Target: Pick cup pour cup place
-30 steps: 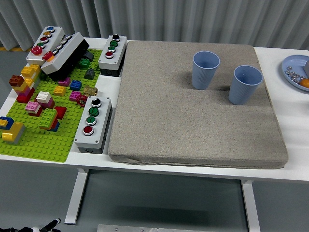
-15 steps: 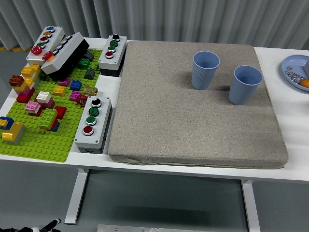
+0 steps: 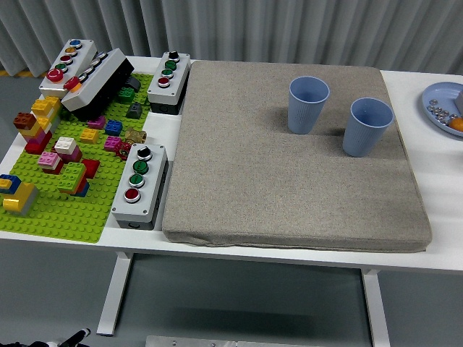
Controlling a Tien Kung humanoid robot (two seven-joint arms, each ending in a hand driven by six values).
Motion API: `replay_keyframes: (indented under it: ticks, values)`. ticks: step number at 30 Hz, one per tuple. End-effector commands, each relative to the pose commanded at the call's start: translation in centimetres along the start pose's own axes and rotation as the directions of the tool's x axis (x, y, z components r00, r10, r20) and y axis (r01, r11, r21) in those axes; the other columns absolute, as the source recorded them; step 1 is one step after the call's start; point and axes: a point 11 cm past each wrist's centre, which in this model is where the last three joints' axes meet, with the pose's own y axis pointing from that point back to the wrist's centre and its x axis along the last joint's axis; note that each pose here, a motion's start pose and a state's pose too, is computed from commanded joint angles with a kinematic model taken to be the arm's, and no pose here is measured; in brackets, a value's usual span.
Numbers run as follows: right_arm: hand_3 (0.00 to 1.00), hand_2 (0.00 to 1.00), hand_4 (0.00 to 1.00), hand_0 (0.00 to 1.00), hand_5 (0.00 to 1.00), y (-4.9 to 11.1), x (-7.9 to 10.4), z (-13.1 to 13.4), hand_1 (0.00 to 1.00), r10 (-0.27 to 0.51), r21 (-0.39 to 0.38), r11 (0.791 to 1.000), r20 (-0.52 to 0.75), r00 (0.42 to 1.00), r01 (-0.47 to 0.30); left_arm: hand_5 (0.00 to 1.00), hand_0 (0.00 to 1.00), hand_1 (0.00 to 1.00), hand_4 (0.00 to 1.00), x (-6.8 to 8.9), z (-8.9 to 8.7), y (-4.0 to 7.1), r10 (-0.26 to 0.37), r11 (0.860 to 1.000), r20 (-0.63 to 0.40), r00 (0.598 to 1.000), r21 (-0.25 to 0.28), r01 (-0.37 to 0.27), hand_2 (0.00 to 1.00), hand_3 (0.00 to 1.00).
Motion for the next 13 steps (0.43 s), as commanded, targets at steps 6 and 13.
replay_keyframes:
  ticks: [6,13]
  values:
    - [0.79,0.775,0.814,0.885,0.891,0.0,0.01,-0.01,0.774,0.001,0.0,1.0,0.001,1.0,-0.001,0.998,0.845,0.861,0.593,0.0,0.02,0.0,0.0,1.0,0.0,1.0,-0.001,0.0,0.896,0.787]
    - [0.79,0.775,0.814,0.885,0.89,-0.04,0.1,-0.16,0.774,0.002,0.003,1.0,0.0,1.0,-0.002,0.998,0.846,0.862,0.594,0.04,0.14,0.01,0.001,1.0,-0.001,1.0,-0.003,-0.001,0.896,0.787]
